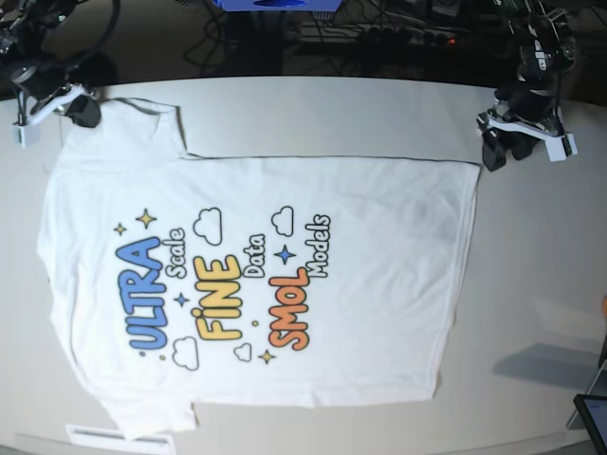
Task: Fold the T-shirt properly
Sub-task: 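Grasp the white shirt's edge corners with both grippers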
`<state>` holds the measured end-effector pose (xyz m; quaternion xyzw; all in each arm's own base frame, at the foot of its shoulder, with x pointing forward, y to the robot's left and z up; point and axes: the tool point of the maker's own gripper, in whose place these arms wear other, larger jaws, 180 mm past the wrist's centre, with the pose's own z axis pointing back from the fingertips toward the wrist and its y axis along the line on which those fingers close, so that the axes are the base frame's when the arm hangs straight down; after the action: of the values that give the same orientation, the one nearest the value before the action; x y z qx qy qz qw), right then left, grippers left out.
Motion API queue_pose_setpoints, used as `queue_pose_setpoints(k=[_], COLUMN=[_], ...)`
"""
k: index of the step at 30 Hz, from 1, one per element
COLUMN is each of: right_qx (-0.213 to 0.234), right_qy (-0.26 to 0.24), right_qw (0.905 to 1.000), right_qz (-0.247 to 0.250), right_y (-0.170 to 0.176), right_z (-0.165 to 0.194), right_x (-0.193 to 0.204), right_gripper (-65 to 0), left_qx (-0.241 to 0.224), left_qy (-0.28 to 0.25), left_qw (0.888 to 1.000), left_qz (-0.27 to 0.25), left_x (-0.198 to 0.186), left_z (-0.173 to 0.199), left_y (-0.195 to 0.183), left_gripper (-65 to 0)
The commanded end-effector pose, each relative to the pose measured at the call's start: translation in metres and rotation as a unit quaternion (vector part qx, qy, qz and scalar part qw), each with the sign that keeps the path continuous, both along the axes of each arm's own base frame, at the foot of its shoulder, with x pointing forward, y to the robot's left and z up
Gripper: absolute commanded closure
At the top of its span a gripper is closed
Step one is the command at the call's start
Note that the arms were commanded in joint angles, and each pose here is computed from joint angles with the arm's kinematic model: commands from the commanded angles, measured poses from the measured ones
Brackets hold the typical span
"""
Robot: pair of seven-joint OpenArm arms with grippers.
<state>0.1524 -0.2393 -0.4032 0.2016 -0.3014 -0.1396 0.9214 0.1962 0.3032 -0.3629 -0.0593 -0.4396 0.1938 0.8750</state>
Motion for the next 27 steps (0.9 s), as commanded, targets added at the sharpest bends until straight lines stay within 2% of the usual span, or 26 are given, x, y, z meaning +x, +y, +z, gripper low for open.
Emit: queue_pose_setpoints(k=[1,6,12,21,27], right_qx=[-0.008,-0.014,-0.014,-0.014,-0.014], right_qy=[-0.016,-0.008,-0.009,-0.009,-0.01], right_qw=[0.9998,0.9998,0.9998,0.9998,0.9998], right_qz=[0.001,0.009,0.009,0.009,0.009], right_y=[-0.005,-0.009,-0.01,-0.01,-0.01], right_z=[0.008,0.008,0.009,0.009,0.009], right_x=[0.005,0.004,0.004,0.004,0.005], right_gripper=[-0.3,-0.3,-0.3,-0.3,-0.3], left_qx=[-0.005,-0.034,-0.056,-0.078,-0.092], left_qy=[-0.001,0.025,0.028,0.01,0.014], left_qw=[1.0,0.999,0.997,0.996,0.996], left_qz=[0.007,0.022,0.042,0.043,0.001], left_x=[0.001,-0.006,0.0,0.022,0.035], left_z=[0.0,-0.024,-0.039,-0.04,-0.045], left_y=[0.004,0.0,0.004,-0.006,-0.038], left_gripper=[-37.8,-37.5,-37.5,-37.5,-37.3])
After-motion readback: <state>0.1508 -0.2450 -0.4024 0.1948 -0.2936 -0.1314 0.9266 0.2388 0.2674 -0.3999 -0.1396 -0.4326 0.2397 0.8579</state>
